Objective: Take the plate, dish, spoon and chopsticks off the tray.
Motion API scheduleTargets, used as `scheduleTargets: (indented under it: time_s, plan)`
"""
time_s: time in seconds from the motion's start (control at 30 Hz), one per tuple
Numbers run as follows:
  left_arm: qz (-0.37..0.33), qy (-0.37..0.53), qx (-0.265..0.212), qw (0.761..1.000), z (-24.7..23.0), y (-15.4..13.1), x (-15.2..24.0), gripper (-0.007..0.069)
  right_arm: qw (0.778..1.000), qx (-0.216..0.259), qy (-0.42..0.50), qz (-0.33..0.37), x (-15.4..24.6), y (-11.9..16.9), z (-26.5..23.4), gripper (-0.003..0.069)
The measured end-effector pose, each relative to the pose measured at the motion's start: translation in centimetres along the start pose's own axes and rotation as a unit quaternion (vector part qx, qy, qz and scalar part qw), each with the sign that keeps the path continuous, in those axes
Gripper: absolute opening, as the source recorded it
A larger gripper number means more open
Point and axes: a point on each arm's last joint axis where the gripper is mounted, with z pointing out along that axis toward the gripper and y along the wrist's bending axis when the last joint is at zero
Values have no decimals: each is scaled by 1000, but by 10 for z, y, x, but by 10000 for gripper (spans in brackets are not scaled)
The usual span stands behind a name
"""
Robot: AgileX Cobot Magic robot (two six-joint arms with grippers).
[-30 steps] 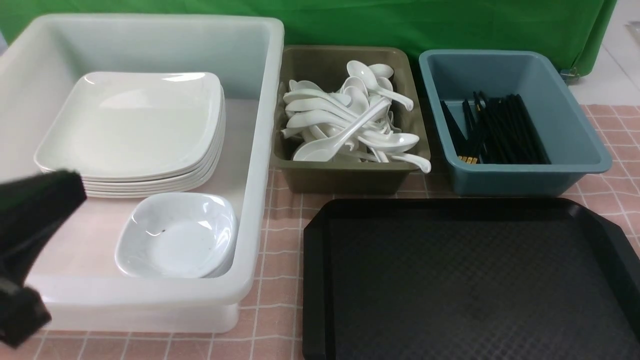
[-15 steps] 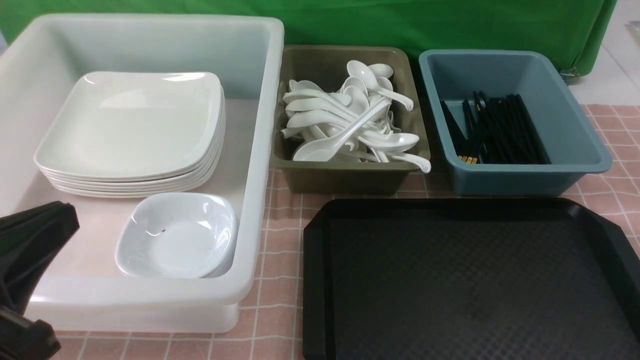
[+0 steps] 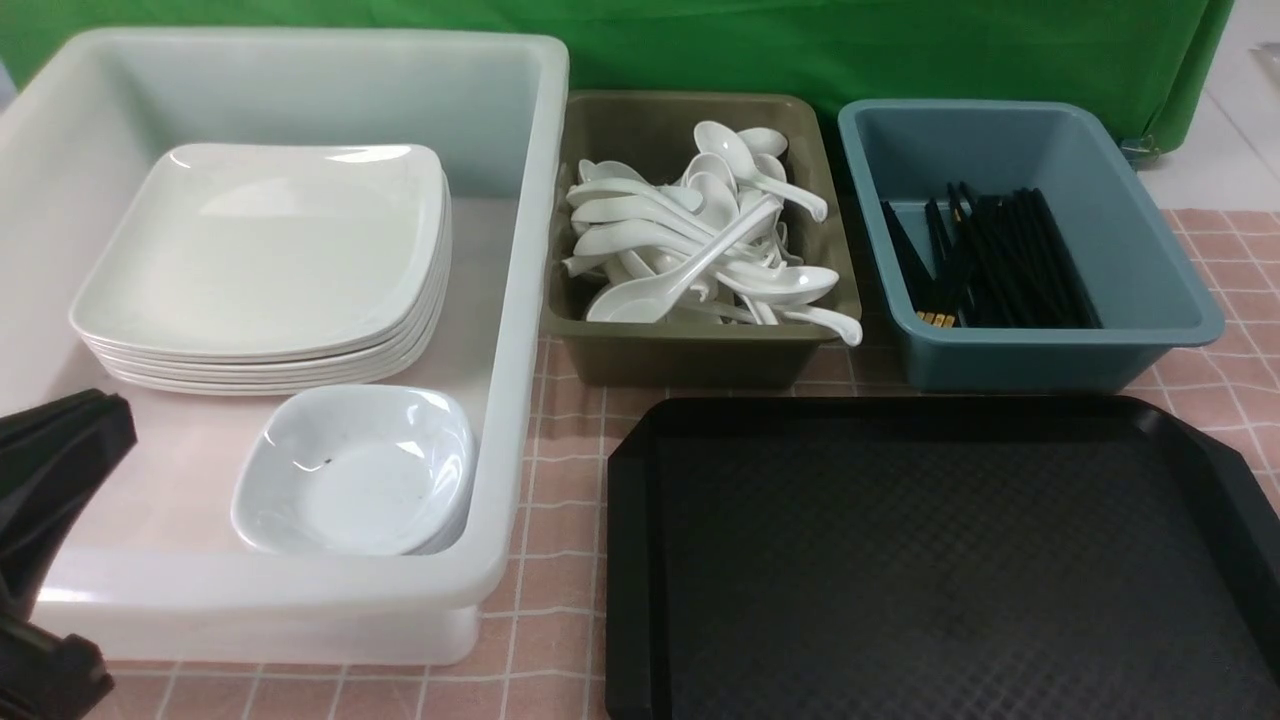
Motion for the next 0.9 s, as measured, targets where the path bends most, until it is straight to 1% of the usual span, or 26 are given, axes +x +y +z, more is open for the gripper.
scheduleTargets:
  time_s: [0.03, 0.17, 0.3, 0.37, 0.53, 0.67, 0.9]
  plan:
    - [-6, -12, 30, 999, -1, 1, 4, 0, 1000, 0, 0, 0, 0, 0, 0, 267]
    - [-36, -68, -42, 996, -15, 11, 32, 0, 1000, 0, 1, 0, 0, 0, 0, 267]
    - [-48, -72, -108, 990, -22, 16, 77, 0, 1000, 0, 2, 0, 0, 0, 0, 267]
    - [-47, -59, -124, 989, -22, 16, 94, 0, 1000, 0, 3, 0, 1, 0, 0, 267]
    - [-33, 8, -120, 992, -21, 14, 113, 0, 1000, 1, 7, 0, 1, 0, 0, 267]
    - [-29, 19, -109, 993, -21, 13, 115, 0, 1000, 2, 10, 0, 2, 0, 0, 267]
    - [-27, 19, -109, 993, -21, 13, 115, 0, 1000, 3, 23, 0, 4, -1, 0, 267]
